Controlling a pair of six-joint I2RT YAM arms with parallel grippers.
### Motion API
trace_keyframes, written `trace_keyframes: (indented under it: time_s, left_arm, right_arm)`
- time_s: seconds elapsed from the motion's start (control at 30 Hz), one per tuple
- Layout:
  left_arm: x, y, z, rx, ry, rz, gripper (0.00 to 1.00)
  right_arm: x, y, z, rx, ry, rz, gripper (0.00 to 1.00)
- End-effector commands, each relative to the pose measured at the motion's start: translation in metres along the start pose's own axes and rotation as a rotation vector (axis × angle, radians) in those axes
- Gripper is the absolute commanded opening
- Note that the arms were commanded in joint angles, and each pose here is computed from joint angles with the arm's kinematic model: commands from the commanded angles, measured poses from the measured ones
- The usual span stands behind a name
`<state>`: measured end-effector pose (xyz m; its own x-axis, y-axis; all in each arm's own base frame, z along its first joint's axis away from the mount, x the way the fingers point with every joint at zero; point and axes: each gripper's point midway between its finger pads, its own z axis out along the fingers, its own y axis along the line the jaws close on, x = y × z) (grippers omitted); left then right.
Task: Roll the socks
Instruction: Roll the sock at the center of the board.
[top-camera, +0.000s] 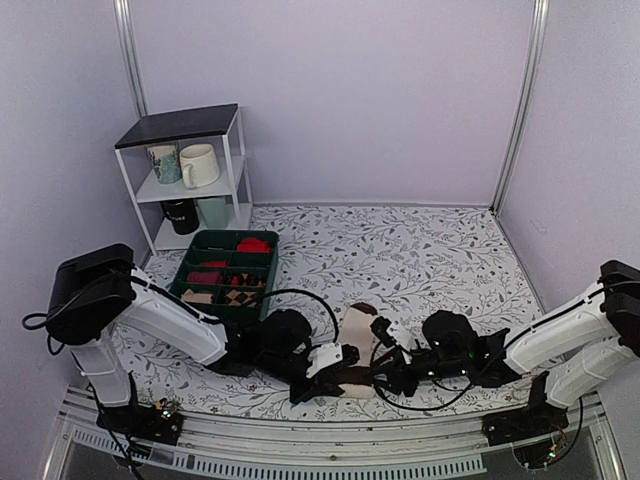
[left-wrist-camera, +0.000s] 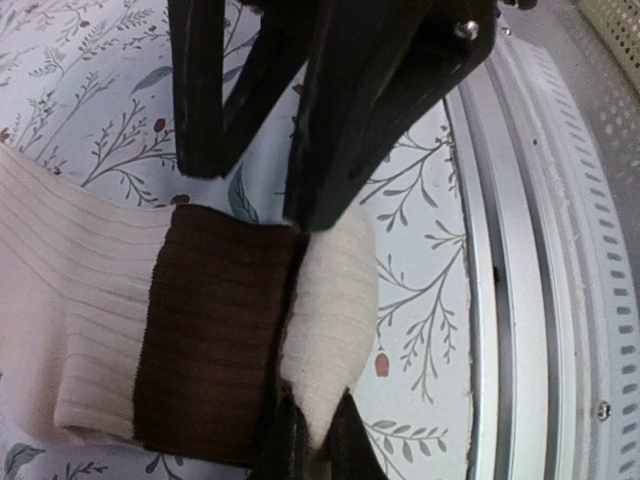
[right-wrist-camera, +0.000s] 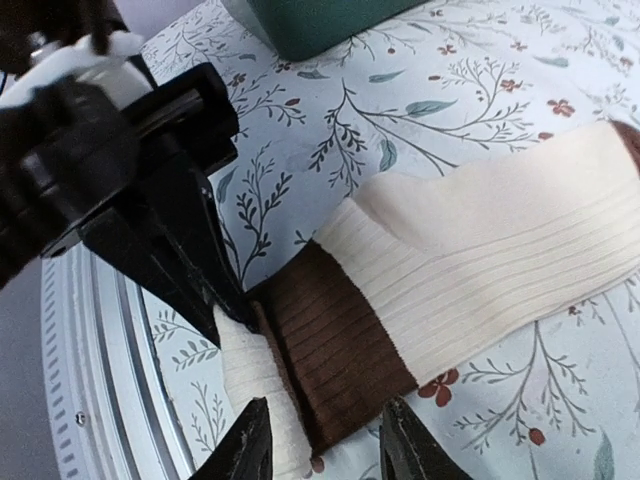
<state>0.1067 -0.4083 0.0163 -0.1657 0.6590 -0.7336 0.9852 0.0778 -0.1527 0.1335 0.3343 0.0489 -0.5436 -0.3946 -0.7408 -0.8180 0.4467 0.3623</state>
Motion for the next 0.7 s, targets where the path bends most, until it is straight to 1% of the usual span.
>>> trace_keyframes:
  time_s: [0.0,0.1,0.17,0.23,0.47,0.67]
  left_arm:
    - [0.091,-0.019,-0.001,0.097,0.324,-0.211,0.00]
    - [0.093,-0.017,0.000,0.113,0.331,-0.273,0.00]
    - [0.096,-0.015,0.000,0.117,0.342,-0.304,0.00]
    - [0.099,-0.014,0.000,0.121,0.346,-0.325,0.00]
    - [0.101,-0.013,0.000,0.129,0.345,-0.353,0.00]
    - [0.102,-0.014,0.000,0.134,0.345,-0.360,0.00]
  right_arm:
    - [-0.007,-0.006,-0.018,0.112,-0.116,-0.175,0.38]
    - [-0.001,0.013,-0.019,0.099,-0.156,-0.327,0.38]
    - [0.002,0.022,-0.015,0.102,-0.150,-0.426,0.38]
    - [0.006,0.028,-0.010,0.094,-0.133,-0.465,0.38]
    - [0.011,0.033,0.004,0.110,-0.088,-0.546,0.39]
    - [0.021,0.032,0.015,0.102,-0.043,-0.555,0.38]
